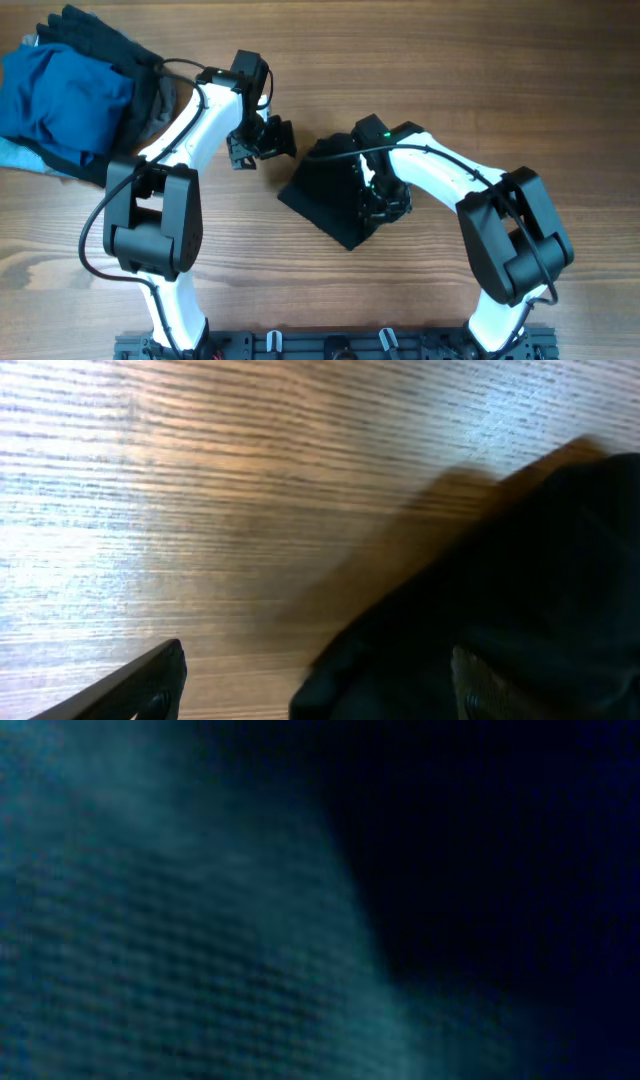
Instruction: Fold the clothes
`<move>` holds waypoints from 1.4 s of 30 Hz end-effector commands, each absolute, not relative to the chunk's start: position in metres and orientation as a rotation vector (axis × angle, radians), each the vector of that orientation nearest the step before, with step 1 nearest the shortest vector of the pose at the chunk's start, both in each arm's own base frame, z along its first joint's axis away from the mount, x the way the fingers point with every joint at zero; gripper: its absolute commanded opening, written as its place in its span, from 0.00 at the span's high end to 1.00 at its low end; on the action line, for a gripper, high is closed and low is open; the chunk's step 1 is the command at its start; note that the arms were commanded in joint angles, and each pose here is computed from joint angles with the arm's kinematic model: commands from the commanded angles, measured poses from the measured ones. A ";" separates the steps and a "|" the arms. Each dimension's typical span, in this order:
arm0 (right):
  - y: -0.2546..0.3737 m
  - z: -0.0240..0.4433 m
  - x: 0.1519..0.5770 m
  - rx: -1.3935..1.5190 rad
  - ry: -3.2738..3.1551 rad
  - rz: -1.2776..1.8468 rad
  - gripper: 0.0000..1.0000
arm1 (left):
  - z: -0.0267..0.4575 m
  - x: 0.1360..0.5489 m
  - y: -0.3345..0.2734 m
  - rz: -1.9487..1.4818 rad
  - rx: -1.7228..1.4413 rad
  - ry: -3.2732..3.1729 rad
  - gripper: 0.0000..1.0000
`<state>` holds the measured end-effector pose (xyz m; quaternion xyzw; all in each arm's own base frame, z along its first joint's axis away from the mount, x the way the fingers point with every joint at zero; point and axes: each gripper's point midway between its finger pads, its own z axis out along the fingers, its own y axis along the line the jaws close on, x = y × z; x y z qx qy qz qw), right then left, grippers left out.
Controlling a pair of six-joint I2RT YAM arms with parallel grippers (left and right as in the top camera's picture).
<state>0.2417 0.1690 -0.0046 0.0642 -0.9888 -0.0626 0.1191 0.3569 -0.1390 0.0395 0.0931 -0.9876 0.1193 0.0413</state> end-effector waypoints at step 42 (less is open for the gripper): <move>0.078 0.135 0.315 -0.105 -3.453 -0.116 0.55 | -0.013 0.350 -0.314 1.003 -0.350 -2.912 0.96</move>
